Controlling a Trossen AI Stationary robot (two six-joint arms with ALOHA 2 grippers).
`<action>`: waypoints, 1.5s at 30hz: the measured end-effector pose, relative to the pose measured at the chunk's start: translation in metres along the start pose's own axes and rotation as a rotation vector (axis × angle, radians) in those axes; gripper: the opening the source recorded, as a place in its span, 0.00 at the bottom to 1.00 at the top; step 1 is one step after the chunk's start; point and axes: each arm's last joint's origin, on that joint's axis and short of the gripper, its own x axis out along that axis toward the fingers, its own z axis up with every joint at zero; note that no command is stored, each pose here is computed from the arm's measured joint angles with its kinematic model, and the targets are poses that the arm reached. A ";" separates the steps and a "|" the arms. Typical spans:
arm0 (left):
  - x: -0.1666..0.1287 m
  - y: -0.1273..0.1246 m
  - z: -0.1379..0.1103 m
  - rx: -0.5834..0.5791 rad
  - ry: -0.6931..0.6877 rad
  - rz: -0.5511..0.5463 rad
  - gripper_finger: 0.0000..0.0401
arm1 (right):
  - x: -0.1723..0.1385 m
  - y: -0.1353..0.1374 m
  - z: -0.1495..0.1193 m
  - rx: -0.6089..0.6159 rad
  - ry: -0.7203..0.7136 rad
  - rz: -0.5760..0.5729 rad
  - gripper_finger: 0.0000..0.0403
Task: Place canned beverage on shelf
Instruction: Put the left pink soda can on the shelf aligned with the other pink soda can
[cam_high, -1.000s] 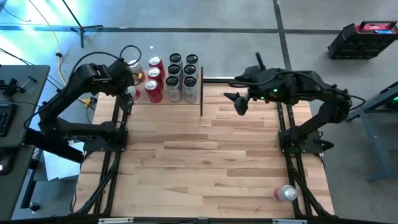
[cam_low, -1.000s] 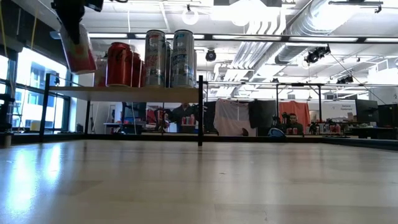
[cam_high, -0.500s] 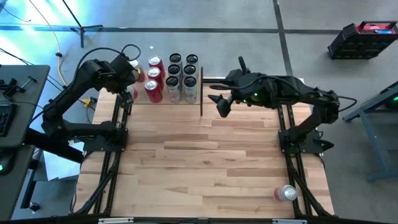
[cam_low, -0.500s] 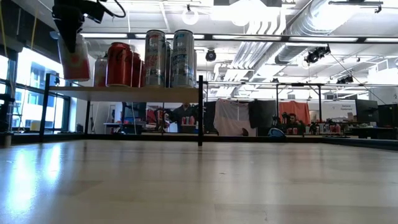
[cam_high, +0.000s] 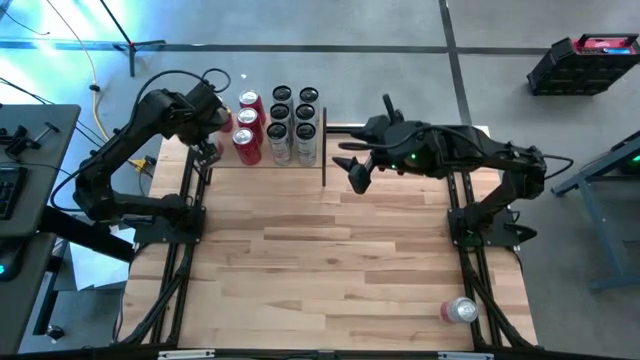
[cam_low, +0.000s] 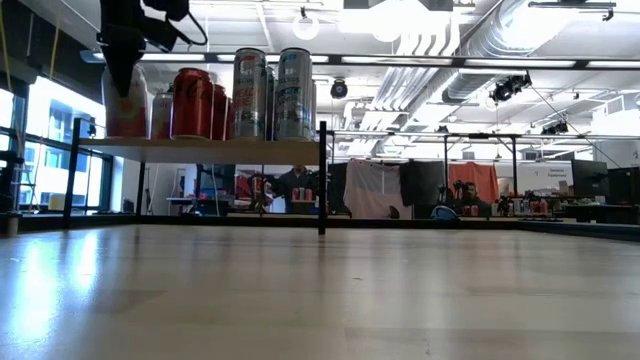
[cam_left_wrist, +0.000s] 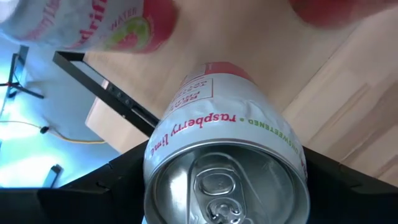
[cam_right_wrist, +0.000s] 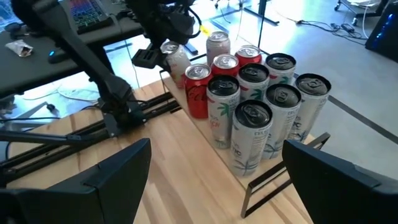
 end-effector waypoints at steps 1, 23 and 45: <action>0.000 0.000 0.001 -0.004 -0.007 0.001 0.73 | 0.000 0.001 0.000 -0.003 0.000 0.002 0.86; 0.000 0.001 0.003 -0.061 -0.031 0.016 0.83 | -0.003 0.005 -0.003 -0.041 0.009 0.017 0.86; 0.000 0.002 0.008 -0.126 -0.089 0.001 0.84 | -0.003 0.004 -0.005 -0.046 0.030 0.009 0.86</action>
